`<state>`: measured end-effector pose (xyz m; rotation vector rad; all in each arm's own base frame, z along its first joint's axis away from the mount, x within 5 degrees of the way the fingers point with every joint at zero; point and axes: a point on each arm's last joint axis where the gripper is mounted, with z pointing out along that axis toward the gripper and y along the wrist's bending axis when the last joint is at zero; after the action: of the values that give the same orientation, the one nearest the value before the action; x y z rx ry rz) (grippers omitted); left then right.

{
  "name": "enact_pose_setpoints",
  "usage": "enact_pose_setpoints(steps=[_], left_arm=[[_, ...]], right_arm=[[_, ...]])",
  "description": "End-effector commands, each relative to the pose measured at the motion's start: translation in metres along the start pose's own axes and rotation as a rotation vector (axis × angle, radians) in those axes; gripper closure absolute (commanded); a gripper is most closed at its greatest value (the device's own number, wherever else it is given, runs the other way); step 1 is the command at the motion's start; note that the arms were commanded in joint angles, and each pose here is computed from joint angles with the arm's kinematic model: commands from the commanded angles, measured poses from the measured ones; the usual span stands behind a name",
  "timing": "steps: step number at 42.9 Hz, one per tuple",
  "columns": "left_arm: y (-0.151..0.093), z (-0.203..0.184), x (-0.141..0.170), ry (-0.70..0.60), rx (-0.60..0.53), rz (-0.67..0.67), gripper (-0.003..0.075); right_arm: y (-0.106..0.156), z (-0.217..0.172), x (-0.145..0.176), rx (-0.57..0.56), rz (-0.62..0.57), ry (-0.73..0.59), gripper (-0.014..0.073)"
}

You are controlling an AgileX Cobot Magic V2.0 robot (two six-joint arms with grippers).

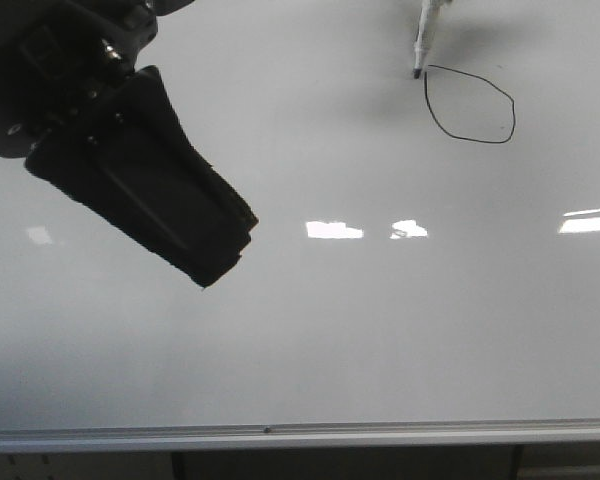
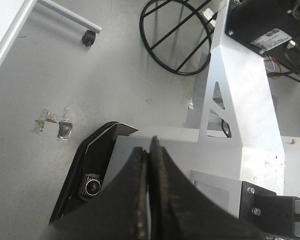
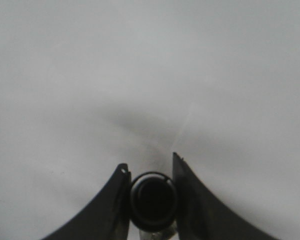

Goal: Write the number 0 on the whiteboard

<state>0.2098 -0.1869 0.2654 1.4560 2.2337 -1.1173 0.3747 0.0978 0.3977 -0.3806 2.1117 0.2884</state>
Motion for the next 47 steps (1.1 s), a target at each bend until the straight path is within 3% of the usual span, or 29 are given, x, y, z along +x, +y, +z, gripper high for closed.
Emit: enact_pose_setpoints(steps=[1,17,21,24,30,33,38,47], left_arm=[[-0.015,-0.011,-0.013,-0.078,0.021,0.028,0.074],[-0.017,-0.011,-0.015,-0.104,0.04,0.017,0.0732],[-0.019,-0.012,-0.016,-0.114,0.06,0.038,0.0633],[-0.019,-0.012,-0.017,-0.123,0.07,0.033,0.0504],[-0.021,-0.012,-0.019,-0.141,0.086,0.023,0.0155],[-0.022,-0.012,-0.02,-0.156,0.093,0.033,0.0055],[-0.024,-0.013,-0.023,-0.192,0.114,0.055,0.0038],[-0.032,-0.016,-0.03,-0.281,0.202,0.094,0.0038]], right_arm=[[0.007,-0.033,-0.021,-0.021,-0.002,-0.097,0.0657],[0.041,-0.077,-0.007,-0.362,-0.11,0.186,0.0657],[0.051,-0.078,0.004,-0.49,-0.102,0.229,0.0657],[0.057,-0.079,0.015,-0.564,-0.082,0.252,0.0657],[0.064,-0.079,0.045,-0.654,-0.046,0.308,0.0657],[0.067,-0.077,0.061,-0.708,-0.023,0.353,0.0657],[0.074,-0.071,0.082,-0.827,0.034,0.378,0.0657],[0.086,-0.065,0.096,-0.999,0.112,0.301,0.0657]])
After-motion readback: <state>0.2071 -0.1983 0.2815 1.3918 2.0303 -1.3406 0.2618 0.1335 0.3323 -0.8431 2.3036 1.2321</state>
